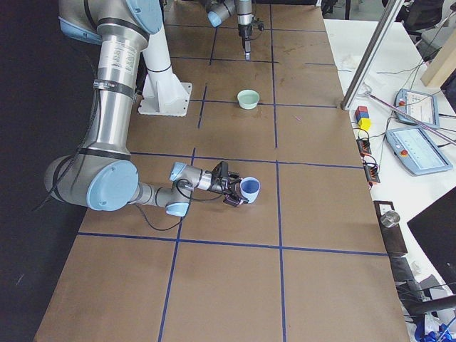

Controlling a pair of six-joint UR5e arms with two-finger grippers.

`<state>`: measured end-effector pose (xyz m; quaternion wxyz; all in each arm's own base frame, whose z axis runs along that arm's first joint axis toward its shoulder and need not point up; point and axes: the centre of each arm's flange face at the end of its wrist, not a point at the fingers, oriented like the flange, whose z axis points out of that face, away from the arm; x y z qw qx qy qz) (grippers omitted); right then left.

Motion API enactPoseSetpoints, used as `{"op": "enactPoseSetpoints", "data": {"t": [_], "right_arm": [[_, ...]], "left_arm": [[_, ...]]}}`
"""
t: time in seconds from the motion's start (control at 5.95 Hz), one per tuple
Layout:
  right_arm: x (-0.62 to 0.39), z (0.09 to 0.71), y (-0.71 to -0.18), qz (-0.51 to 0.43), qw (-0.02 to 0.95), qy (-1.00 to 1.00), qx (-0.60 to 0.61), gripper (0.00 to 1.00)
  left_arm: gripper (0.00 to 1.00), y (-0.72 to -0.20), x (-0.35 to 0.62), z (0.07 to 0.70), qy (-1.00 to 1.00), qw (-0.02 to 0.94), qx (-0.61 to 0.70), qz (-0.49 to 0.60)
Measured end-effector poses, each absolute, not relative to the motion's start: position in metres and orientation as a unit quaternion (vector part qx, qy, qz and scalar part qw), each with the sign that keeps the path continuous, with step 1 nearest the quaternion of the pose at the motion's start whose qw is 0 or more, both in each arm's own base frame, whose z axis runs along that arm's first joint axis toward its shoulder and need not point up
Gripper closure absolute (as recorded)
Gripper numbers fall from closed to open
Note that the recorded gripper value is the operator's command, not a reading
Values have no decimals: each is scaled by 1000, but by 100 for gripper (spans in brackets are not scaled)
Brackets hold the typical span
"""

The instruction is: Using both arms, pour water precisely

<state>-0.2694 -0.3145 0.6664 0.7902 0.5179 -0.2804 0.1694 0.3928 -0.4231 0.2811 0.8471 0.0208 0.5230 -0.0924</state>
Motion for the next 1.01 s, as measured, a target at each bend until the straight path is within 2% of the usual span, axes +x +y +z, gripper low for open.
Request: {"op": "enactPoseSetpoints", "data": {"t": [0.84,1.01], "right_arm": [[-277,668,-327,172,794,-283,510,1],[-279,669,-330,173,794,-282,510,12]], "left_arm": [[0,-420,386,285,522,848,21,-94],[0,-420,386,286,521,848,20,-94]]}}
